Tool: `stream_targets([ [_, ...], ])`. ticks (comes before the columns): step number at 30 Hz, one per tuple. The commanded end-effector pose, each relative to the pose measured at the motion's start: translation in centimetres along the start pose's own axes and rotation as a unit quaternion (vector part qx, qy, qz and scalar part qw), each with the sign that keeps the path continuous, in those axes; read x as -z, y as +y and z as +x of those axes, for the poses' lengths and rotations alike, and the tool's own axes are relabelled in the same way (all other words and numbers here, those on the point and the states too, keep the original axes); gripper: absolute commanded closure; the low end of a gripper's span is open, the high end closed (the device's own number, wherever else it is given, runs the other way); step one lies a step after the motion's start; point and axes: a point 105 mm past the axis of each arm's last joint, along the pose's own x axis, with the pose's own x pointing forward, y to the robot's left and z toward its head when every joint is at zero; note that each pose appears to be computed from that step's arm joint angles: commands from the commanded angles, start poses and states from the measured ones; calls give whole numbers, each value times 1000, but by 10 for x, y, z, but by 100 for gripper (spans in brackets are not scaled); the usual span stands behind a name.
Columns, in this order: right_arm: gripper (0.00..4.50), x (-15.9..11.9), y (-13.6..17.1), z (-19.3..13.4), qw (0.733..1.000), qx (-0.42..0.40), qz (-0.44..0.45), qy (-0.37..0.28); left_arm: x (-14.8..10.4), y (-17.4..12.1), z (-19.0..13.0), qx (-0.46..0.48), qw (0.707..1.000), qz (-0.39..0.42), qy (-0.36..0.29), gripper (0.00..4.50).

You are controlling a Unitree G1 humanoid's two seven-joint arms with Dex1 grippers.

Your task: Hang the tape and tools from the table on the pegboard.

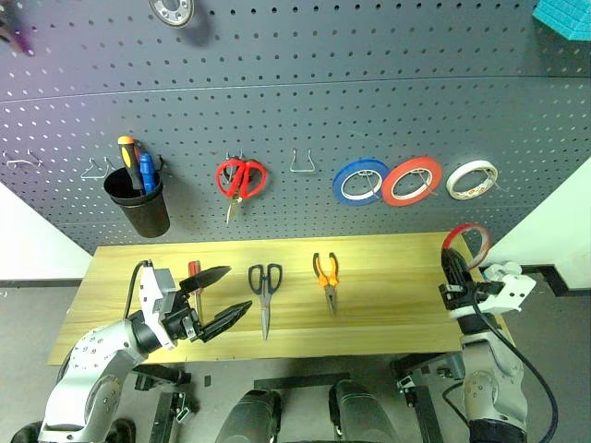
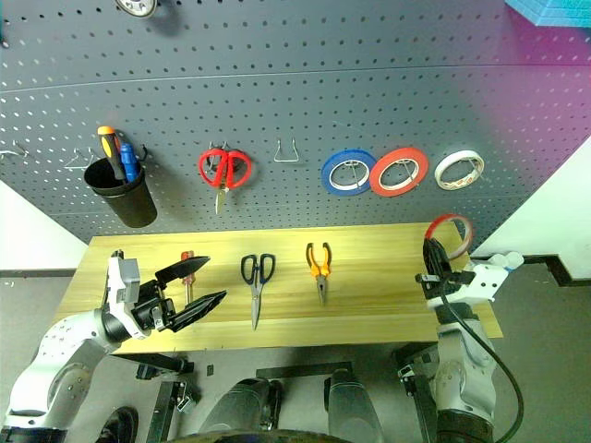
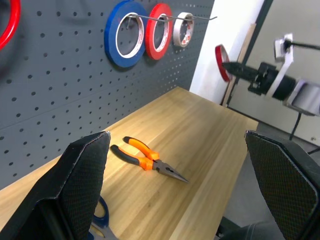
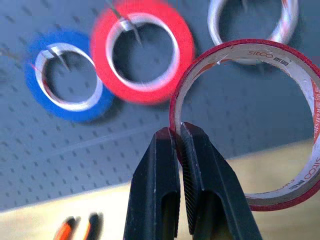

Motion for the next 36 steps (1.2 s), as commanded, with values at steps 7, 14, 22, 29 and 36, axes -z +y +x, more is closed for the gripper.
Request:
stream_targets([
  [7, 448, -31, 40, 23, 995, -84, -11, -47, -1, 3, -5, 4, 1000, 11, -10, 0],
  [14, 448, -42, 60, 34, 989, -132, -8, -63, -19, -2, -6, 3, 999, 12, -30, 0],
  [22, 448, -41, 63, 45, 987, -150, -16, -62, -20, -4, -4, -2, 999, 15, -32, 0],
  [29, 448, -30, 54, 55, 987, -153, -35, -44, -27, -7, 2, -1, 999, 17, -36, 0],
  [36, 448, -18, 40, 67, 987, -147, -59, -24, -43, -14, 16, 3, 999, 21, -38, 0],
])
